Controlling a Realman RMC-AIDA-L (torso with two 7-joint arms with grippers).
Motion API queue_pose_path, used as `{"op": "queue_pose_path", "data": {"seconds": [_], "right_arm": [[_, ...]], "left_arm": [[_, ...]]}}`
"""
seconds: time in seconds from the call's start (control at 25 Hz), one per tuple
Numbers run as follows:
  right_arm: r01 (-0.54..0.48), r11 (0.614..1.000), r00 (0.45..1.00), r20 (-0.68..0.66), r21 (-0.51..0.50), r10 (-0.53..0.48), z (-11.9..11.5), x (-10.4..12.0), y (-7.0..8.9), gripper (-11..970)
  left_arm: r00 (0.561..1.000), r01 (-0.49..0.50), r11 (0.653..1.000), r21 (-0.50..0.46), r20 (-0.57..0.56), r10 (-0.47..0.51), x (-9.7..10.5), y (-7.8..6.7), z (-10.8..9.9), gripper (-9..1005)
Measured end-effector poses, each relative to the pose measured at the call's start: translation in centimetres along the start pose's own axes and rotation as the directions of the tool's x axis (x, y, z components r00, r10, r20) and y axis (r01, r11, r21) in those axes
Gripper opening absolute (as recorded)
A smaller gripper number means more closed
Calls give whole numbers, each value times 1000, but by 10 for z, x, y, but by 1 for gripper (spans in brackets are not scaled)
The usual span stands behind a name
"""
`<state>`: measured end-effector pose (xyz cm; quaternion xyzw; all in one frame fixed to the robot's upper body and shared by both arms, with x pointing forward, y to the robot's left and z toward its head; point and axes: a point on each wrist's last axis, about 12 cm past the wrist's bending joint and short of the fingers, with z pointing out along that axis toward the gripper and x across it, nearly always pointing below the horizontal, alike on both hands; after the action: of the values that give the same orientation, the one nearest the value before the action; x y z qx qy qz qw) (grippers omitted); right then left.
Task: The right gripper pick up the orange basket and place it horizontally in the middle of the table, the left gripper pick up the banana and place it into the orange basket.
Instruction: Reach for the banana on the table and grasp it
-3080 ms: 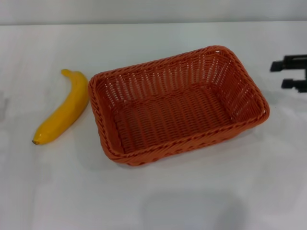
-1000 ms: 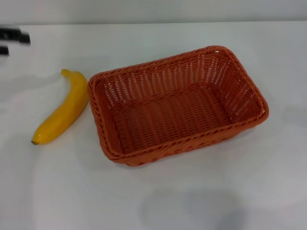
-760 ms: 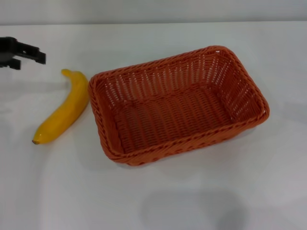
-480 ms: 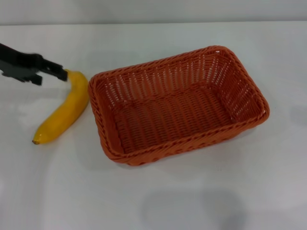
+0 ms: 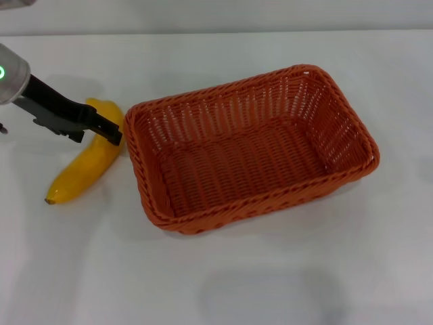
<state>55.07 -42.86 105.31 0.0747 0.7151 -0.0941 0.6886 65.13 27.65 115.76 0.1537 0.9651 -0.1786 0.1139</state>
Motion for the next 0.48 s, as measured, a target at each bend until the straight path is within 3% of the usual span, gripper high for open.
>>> {"op": "queue_pose_path", "data": {"seconds": [0.48], "right_arm": [[6,1000,1000,1,9,-6,-1,-1,-6,870]], "left_arm": [[999,-5,999,-44,-38,4,6,-1,10,852]]}}
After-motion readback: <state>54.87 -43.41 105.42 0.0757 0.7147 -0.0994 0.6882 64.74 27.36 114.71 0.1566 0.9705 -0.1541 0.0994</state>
